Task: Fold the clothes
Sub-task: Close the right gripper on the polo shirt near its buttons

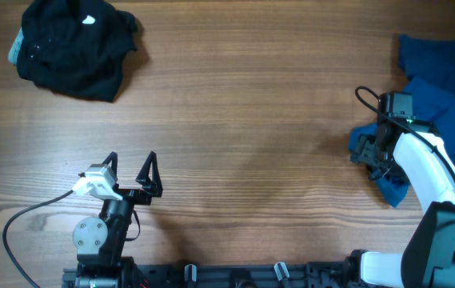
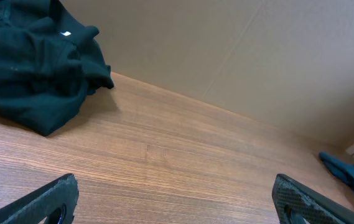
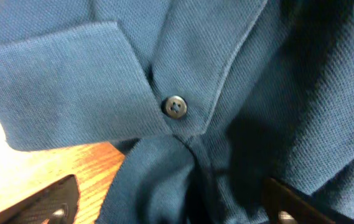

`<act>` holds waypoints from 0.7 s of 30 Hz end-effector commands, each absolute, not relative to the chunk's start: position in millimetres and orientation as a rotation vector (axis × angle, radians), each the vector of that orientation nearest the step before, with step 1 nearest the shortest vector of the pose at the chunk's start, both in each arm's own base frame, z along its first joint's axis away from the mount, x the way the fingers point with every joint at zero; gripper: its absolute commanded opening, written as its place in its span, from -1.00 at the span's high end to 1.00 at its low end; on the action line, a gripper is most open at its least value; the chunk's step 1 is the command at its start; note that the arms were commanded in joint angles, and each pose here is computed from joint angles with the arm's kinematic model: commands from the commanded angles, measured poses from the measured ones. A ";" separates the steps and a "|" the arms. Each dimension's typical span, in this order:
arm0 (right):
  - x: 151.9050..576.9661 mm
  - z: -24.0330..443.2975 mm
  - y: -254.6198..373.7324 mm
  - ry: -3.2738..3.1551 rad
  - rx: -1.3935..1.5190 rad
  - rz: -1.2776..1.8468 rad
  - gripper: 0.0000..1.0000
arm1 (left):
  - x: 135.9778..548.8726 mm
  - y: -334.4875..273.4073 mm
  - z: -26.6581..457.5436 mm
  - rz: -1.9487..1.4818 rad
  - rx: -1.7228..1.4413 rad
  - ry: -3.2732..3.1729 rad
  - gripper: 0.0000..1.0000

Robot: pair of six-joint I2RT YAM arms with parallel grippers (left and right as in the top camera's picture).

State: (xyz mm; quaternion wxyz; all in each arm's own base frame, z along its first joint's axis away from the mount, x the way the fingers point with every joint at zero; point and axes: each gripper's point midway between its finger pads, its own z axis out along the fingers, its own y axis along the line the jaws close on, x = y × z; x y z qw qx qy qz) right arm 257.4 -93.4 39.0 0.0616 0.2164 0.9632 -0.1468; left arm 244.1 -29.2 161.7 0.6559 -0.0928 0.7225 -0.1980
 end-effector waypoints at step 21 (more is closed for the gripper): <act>241.9 -11.1 -90.6 3.110 0.613 -0.473 -0.82 | 244.5 -27.2 158.6 -0.439 -0.223 1.641 -1.00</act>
